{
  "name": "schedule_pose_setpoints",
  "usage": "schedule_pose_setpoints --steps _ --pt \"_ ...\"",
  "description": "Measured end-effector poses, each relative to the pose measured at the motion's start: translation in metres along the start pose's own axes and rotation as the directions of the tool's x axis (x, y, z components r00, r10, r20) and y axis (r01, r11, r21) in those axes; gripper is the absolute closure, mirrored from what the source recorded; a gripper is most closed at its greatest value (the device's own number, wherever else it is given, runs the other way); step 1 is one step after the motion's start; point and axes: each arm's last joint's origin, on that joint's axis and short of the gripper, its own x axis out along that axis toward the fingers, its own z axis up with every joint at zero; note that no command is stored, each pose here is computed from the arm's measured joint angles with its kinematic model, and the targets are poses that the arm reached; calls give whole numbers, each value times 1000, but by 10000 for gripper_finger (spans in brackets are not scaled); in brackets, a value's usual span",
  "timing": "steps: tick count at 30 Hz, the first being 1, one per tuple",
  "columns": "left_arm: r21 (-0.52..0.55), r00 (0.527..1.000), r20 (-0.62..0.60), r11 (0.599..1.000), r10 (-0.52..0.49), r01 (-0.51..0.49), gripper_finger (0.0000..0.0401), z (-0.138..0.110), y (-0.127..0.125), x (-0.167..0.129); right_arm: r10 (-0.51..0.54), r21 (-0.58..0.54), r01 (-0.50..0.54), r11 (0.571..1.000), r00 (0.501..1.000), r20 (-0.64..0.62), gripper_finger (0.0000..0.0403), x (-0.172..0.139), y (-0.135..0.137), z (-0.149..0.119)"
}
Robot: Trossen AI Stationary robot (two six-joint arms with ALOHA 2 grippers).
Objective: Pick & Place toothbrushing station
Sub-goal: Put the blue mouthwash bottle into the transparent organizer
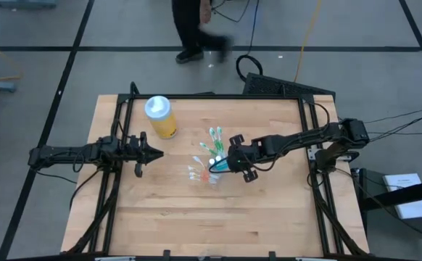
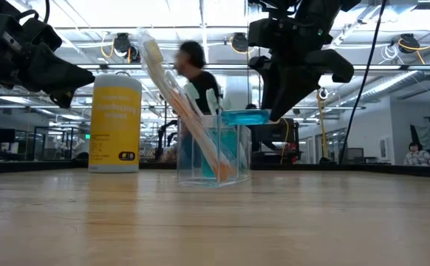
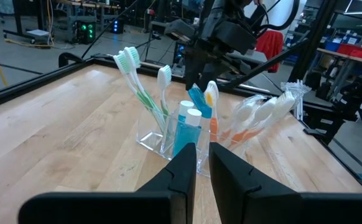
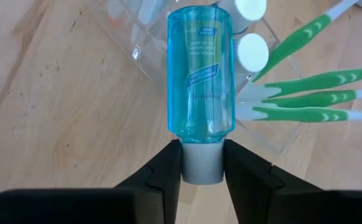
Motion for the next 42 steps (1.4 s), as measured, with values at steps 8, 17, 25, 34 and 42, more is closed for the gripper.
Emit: schedule_pose_setpoints --steps 8,17,25,34,42 --pt "0 1000 0 1000 0 0 352 0 0 0 -1 -25 1 1000 1000 4 279 0 0 0" --pt "0 1000 0 1000 0 0 352 0 0 0 -9 -20 10 1000 1000 22 238 0 -1 2" --pt "0 1000 0 1000 0 0 352 0 0 0 -7 -15 8 1000 1000 21 200 0 -1 2" --pt "0 1000 0 1000 0 0 352 0 0 0 184 77 -184 980 983 -4 199 13 21 -15" --pt "0 1000 0 1000 0 0 352 0 0 0 198 106 -195 975 980 -22 194 37 20 -51"
